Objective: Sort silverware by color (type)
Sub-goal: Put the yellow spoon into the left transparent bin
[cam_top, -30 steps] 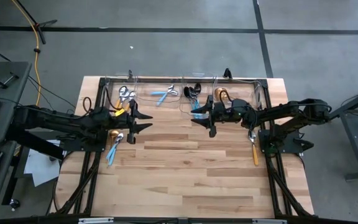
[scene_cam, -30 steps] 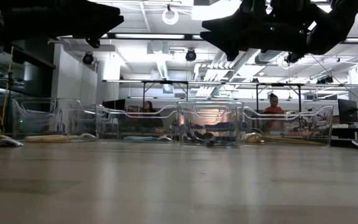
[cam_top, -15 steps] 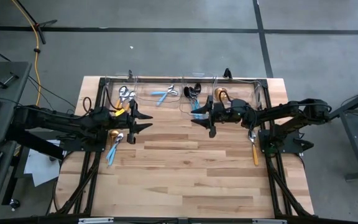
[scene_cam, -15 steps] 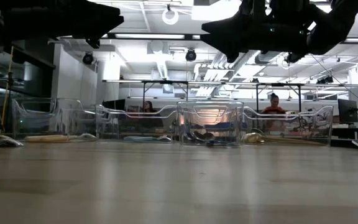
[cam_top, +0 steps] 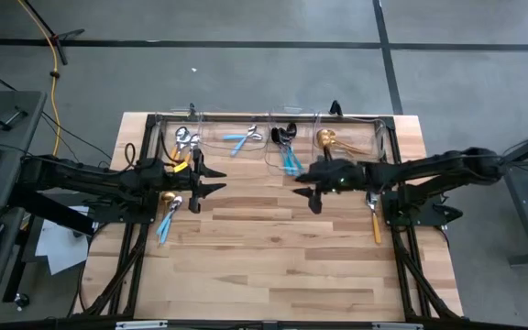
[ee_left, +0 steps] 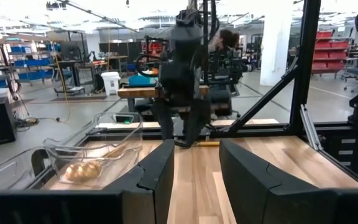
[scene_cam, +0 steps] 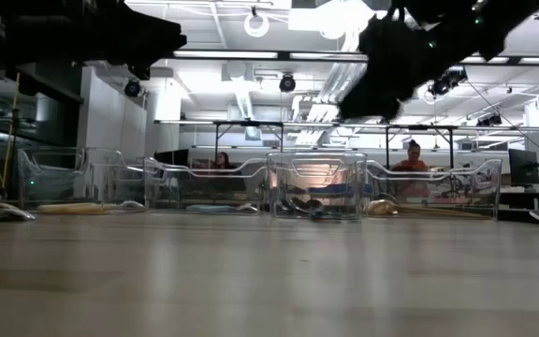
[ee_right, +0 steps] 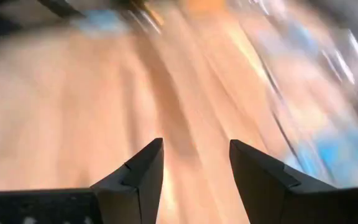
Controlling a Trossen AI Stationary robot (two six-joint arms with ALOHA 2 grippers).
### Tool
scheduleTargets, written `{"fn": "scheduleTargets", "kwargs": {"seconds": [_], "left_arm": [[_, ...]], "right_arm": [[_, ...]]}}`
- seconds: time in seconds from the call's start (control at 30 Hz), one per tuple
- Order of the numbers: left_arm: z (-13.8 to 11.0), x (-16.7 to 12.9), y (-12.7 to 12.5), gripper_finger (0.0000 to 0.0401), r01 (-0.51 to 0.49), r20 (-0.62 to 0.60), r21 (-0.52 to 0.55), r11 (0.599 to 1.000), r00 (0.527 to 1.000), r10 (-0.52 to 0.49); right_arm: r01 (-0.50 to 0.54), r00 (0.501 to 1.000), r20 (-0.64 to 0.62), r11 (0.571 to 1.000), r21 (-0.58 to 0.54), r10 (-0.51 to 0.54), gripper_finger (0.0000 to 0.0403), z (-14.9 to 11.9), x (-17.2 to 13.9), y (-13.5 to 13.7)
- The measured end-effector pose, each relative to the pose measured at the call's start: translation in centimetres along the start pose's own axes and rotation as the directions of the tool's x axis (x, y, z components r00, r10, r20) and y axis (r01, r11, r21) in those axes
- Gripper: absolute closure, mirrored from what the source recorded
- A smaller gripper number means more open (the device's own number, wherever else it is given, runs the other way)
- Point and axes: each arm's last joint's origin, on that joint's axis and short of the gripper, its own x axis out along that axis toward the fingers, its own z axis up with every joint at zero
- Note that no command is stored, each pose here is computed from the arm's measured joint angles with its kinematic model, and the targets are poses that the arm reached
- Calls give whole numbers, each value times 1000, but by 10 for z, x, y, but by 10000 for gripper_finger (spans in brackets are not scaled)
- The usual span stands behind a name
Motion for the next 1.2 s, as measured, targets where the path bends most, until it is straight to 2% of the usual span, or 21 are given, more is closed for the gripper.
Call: {"fn": "scheduleTargets", "kwargs": {"seconds": [0.07, 0.13, 0.27, 0.43, 0.53, 0.63, 0.83, 0.93, 1.07, 1.2], "left_arm": [[-1, 0, 0, 281, -10, -6, 0, 1000, 1000, 10], [0, 0, 1, 281, -16, -4, 0, 1000, 1000, 16], [0, 0, 1, 281, -19, -1, -1, 1000, 1000, 19], [0, 0, 1, 281, -19, -1, -7, 1000, 1000, 19], [0, 0, 1, 281, -19, -1, -9, 1000, 1000, 19], [0, 0, 1, 281, -19, -1, -9, 1000, 1000, 19], [0, 0, 1, 281, -19, 0, -9, 1000, 1000, 19], [0, 0, 1, 281, -19, -1, -10, 1000, 1000, 19], [0, 0, 1, 281, -19, -1, -32, 999, 1000, 19], [0, 0, 1, 281, -19, 0, -32, 999, 1000, 19]], "right_arm": [[126, 979, -167, 990, 59, -115, 234, -9, -5, 3], [234, 929, -324, 963, 138, -179, 234, -20, -12, 5], [443, 789, -568, 859, 257, -236, 234, -44, -28, 10], [653, 574, -775, 719, 238, -265, 234, -73, -50, 13], [713, 461, -854, 674, 194, -242, 234, -83, -62, 16], [720, 390, -895, 677, 151, -216, 234, -87, -69, 19], [705, 360, -915, 695, 139, -183, 234, -91, -69, 24], [699, 316, -931, 708, 98, -183, 244, -95, -64, 26], [662, 205, -965, 750, 14, -163, 296, -105, -55, 28], [594, 109, -982, 802, -58, -152, 379, -113, -50, 29]]}}
